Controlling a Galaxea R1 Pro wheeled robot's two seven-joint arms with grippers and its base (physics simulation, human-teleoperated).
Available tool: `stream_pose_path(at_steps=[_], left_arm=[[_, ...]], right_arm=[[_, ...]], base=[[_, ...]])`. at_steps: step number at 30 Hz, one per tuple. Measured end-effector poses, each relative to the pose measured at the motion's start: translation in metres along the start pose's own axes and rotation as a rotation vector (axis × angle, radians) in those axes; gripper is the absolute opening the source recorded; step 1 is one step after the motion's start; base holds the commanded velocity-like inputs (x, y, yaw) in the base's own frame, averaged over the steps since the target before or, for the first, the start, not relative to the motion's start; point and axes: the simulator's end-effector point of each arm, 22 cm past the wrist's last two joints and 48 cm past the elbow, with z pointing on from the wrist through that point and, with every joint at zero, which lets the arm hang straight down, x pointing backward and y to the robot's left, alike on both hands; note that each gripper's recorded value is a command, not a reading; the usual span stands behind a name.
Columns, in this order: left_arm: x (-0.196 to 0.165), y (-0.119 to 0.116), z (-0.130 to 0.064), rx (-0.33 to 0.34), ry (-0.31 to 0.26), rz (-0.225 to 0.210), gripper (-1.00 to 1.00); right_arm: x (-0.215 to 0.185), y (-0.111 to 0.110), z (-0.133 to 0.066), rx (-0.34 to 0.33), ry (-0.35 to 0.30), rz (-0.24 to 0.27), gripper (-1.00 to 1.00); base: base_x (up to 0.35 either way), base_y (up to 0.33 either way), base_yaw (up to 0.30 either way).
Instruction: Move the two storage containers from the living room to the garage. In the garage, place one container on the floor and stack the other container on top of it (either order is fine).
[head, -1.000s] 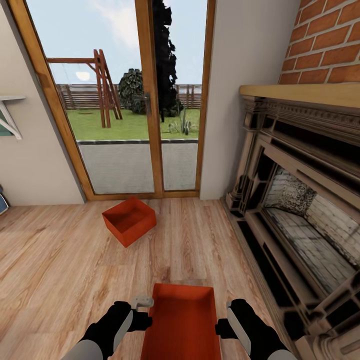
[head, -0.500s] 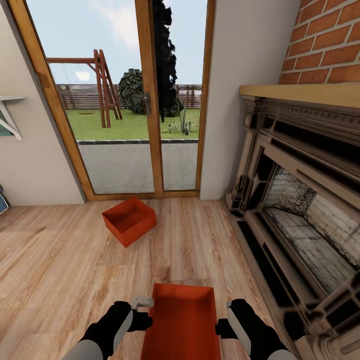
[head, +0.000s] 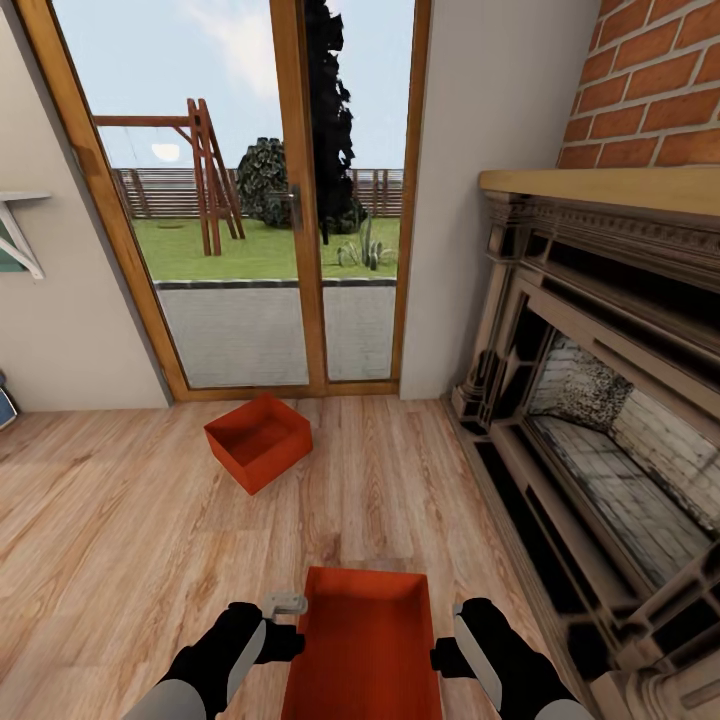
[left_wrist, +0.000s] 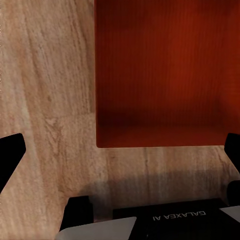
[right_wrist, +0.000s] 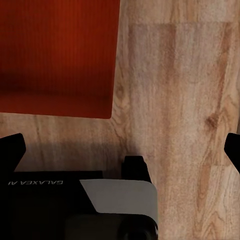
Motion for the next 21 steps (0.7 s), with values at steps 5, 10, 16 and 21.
stream_pose_path(at_steps=[5,10,16,21], left_arm=[[0.0,0.0,0.0,-0.001,0.0,-0.001,1.0],[0.001,0.001,0.005,-0.002,0.0,0.0,1.0],[0.003,0.002,0.015,-0.002,-0.002,0.0,1.0],[0.006,0.003,0.023,-0.002,-0.002,0.0,1.0]], right_arm=[[0.0,0.0,0.0,0.0,0.0,0.0,1.0],[0.001,0.0,0.005,0.0,0.0,0.0,1.0],[0.002,0.001,0.015,0.0,0.0,0.0,1.0],[0.004,0.001,0.024,0.0,0.0,0.0,1.0]], base=[[0.0,0.0,0.0],[0.0,0.0,0.0],[0.0,0.0,0.0],[0.0,0.0,0.0]])
